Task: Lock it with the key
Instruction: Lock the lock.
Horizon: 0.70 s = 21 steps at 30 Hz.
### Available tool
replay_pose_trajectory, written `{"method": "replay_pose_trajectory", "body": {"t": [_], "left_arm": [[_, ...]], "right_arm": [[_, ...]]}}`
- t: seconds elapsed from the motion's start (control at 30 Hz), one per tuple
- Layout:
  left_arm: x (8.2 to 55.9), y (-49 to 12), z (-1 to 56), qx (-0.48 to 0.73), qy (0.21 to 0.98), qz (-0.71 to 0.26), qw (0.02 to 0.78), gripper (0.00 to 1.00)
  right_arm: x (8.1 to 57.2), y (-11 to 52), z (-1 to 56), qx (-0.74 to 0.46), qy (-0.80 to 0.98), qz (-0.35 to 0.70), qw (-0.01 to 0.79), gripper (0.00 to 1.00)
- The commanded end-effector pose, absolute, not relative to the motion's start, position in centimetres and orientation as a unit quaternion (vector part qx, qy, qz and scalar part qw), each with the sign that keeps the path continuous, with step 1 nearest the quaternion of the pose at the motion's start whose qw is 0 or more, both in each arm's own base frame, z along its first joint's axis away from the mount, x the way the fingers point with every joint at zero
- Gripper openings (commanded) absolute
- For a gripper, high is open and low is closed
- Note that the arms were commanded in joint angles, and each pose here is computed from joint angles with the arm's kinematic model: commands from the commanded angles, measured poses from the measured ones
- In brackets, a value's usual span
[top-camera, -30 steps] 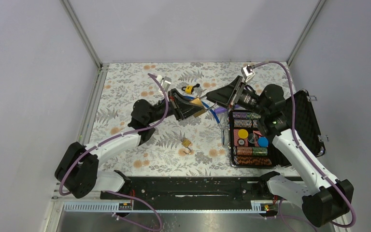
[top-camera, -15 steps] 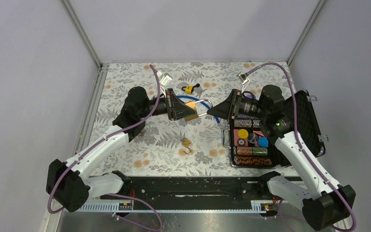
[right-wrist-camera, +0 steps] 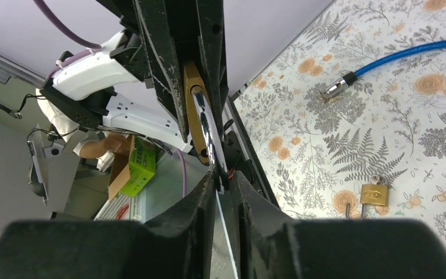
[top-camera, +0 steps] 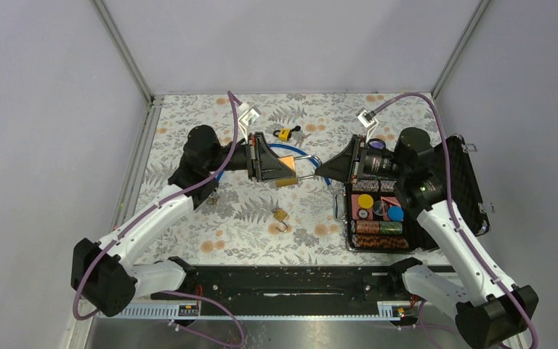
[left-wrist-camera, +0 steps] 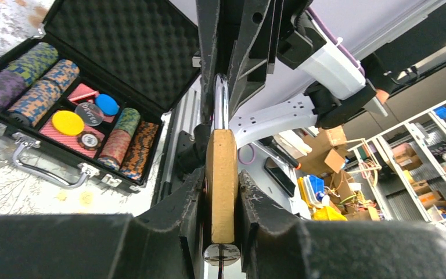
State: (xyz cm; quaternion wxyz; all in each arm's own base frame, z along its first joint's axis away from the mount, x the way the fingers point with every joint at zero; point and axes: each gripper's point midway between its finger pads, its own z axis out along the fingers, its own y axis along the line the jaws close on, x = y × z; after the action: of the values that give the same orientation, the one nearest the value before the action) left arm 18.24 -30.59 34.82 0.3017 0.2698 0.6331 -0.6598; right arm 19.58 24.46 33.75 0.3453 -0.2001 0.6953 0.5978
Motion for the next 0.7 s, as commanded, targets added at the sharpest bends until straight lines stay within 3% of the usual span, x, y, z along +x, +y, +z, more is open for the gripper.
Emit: {"method": "replay_pose_trajectory", "body": {"t": [0.0, 0.07, 0.13, 0.37, 0.67], "left_arm": [[16.2, -30.2, 40.0, 0.327, 0.551, -0.69, 0.336, 0.0], [16.3, -30.2, 39.7, 0.326, 0.554, -0.686, 0.34, 0.0], [16.6, -30.3, 39.4, 0.323, 0.56, -0.683, 0.34, 0.0], [16.9, -30.8, 38.6, 0.323, 0.571, -0.673, 0.341, 0.0], [15.8, -31.8, 40.4, 0.331, 0.55, -0.688, 0.339, 0.0]], "right_arm": [[18.8, 24.3, 36.5, -0.232, 0.662, 0.604, 0.377, 0.28], [18.6, 24.2, 37.0, -0.234, 0.657, 0.606, 0.382, 0.32], [18.5, 24.2, 37.3, -0.235, 0.655, 0.607, 0.384, 0.31], [18.2, 24.4, 37.9, -0.227, 0.646, 0.628, 0.369, 0.01], [17.3, 25.7, 37.6, -0.218, 0.641, 0.644, 0.357, 0.0]]}}
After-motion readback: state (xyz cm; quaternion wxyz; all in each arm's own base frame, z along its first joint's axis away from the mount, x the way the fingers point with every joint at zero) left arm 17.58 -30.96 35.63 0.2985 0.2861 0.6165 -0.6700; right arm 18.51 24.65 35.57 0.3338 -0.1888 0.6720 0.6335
